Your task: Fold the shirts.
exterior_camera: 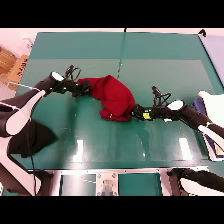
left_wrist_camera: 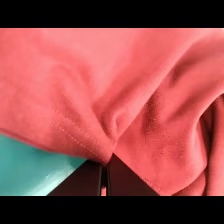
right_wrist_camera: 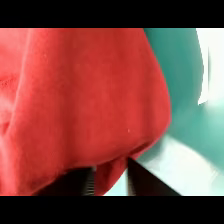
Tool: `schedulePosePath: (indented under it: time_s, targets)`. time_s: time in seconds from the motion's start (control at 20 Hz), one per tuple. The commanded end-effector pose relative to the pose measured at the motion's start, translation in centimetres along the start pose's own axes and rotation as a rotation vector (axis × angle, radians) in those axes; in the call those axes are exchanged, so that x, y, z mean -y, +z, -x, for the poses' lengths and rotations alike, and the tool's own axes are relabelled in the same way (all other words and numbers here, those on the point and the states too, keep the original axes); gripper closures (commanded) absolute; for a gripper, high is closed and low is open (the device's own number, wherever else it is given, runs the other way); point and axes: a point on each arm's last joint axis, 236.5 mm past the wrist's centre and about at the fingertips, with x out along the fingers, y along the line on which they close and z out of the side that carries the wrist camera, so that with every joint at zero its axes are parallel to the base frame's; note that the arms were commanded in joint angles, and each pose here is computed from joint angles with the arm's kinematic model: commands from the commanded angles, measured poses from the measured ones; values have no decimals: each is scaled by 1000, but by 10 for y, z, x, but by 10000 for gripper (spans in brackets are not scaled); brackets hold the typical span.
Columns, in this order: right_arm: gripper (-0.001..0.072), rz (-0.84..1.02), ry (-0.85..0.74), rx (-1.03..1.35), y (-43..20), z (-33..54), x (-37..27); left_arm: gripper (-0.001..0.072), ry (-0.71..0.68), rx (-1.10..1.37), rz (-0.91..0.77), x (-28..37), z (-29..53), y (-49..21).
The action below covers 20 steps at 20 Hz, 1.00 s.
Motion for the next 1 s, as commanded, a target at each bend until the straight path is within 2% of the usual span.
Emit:
schedulePosePath:
  time_s: [0.0, 0.05, 0.1, 0.25, 0.3, 0.35, 0.4, 0.5, 0.6, 0.65, 0.8, 0.95]
  targets:
    - [583, 9, -14, 63, 15, 0, 3, 689, -55, -29, -100, 24, 9, 3]
    - [669, 18, -20, 85, 21, 1, 4, 688, -63, -42, -136, 32, 14, 5]
    - [697, 37, -25, 99, 25, 2, 7, 689, -57, -57, -180, 37, 20, 7]
    - [692, 18, -37, 121, 40, 15, 26, 689, 56, -116, -281, 30, 40, 9]
    - [601, -17, -30, 100, 40, 23, 35, 689, 135, -135, -300, 16, 50, 11]
    - [476, -36, -12, 57, 35, 31, 41, 689, 199, -151, -315, 3, 61, 12]
    - [409, -39, 15, 2, 26, 39, 44, 689, 253, -165, -338, -10, 71, 13]
    - [397, -24, 84, -136, -5, 48, 35, 688, 290, -208, -339, -23, 81, 7]
    - [229, 0, 123, -235, -31, 47, 20, 688, 290, -223, -336, -24, 82, 4]
    - [198, 28, 128, -253, -38, 41, 11, 689, 289, -222, -336, -24, 82, 4]
    - [198, 109, 96, -168, -33, 13, -9, 688, 282, -218, -333, -22, 82, 5]
    - [202, 96, 8, 97, 28, 5, -3, 688, 277, -224, -329, -21, 82, 3]
